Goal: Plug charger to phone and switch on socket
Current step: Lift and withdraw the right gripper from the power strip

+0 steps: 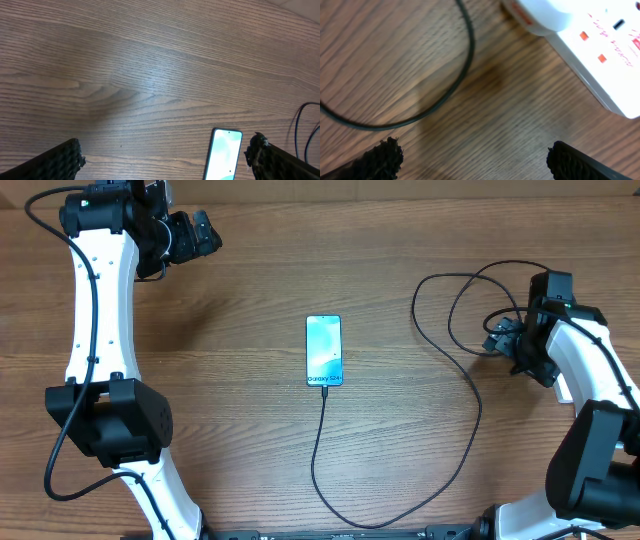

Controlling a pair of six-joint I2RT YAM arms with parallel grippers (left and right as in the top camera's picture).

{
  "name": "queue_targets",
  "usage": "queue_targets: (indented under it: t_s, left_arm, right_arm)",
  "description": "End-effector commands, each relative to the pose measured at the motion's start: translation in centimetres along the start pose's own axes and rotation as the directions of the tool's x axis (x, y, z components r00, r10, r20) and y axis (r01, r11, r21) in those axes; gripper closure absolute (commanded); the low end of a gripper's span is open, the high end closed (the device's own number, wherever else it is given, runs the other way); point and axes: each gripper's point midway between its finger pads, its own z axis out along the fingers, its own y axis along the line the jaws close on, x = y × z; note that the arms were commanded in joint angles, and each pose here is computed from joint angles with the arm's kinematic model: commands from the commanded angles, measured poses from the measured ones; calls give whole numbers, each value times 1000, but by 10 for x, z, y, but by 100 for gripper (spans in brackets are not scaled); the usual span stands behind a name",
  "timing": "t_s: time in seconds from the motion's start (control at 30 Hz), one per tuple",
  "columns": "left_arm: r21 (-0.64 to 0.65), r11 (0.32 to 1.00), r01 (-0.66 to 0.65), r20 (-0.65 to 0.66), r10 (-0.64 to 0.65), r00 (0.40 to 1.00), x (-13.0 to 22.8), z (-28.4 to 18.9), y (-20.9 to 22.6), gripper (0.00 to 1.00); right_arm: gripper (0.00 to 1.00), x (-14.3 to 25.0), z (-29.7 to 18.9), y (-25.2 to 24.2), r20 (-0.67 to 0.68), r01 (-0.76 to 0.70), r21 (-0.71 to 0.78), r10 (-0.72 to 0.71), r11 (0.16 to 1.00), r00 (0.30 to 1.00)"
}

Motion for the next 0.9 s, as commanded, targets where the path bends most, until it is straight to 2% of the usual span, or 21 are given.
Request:
queue_targets:
  t_s: [0.0,0.13,0.43,0.57,0.87]
  left_arm:
    - [14,1000,-1,17,1,1000,-3,-7,-5,0]
    - [14,1000,-1,17,1,1000,-3,-7,-5,0]
    - [14,1000,-2,17,2,1000,-3,-7,-5,0]
    - [14,1000,-2,17,2,1000,-3,-7,-5,0]
    - [14,1000,-1,17,1,1000,-3,-7,-5,1]
  right_arm:
    - [5,0,-10,13,24,93,-66,-92,993,996]
    - [0,-1,-11,15,26,96,-71,-95,993,995]
    - [0,-1,-11,15,28,96,-71,-95,993,995]
    - [0,7,-13,31,-13,73,-171,-76,983,997]
    - [0,8,-13,32,-15,73,-175,-77,982,997]
